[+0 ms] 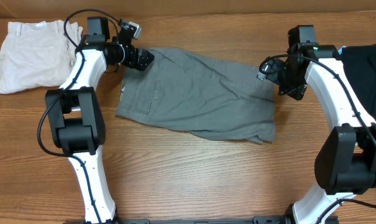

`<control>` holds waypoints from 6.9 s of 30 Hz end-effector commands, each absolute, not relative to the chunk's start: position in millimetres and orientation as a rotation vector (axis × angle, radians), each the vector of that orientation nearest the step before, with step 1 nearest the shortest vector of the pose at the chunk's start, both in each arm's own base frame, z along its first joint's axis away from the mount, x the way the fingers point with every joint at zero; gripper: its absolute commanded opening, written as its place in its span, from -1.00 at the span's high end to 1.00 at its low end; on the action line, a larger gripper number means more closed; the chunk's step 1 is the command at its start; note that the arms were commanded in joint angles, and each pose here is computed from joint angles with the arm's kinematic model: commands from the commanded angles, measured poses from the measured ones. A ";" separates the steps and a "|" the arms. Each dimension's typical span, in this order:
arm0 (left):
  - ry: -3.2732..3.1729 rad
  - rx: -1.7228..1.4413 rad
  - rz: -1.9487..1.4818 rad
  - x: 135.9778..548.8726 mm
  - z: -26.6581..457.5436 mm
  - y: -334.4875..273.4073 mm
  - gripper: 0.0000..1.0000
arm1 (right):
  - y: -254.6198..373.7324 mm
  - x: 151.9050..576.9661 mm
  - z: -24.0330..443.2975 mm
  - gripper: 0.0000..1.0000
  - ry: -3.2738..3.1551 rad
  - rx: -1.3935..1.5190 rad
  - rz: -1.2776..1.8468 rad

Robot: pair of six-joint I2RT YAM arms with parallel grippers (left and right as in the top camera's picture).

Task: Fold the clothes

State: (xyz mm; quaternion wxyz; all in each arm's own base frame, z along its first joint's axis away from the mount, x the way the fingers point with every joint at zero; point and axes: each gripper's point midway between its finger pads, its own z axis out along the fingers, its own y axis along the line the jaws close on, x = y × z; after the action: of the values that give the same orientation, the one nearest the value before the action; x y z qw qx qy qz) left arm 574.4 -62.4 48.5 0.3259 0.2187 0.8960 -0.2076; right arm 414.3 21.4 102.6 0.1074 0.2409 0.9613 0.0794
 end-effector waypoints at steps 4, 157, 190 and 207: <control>2.370 0.456 -0.507 586.7 52.0 -53.0 -1.00 | 20.2 413.4 102.8 -1.00 2.831 0.714 0.225; 2.878 -0.332 -1.063 381.9 -16.9 72.9 -1.00 | 4.6 428.6 71.2 -1.00 2.981 0.727 0.285; 2.952 -0.431 -0.478 457.0 111.3 94.9 0.92 | 49.0 435.2 73.0 -1.00 2.986 0.582 0.355; 2.870 0.027 -0.484 477.0 194.5 -40.8 0.92 | 105.2 440.4 67.5 -1.00 2.965 0.398 0.419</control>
State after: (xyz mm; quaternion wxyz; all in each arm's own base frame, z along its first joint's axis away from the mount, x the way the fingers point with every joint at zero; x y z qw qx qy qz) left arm 469.9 -4.3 173.6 0.0863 -0.0271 0.9837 -0.1552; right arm 439.7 102.6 68.1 0.0568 0.1330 0.9808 0.1312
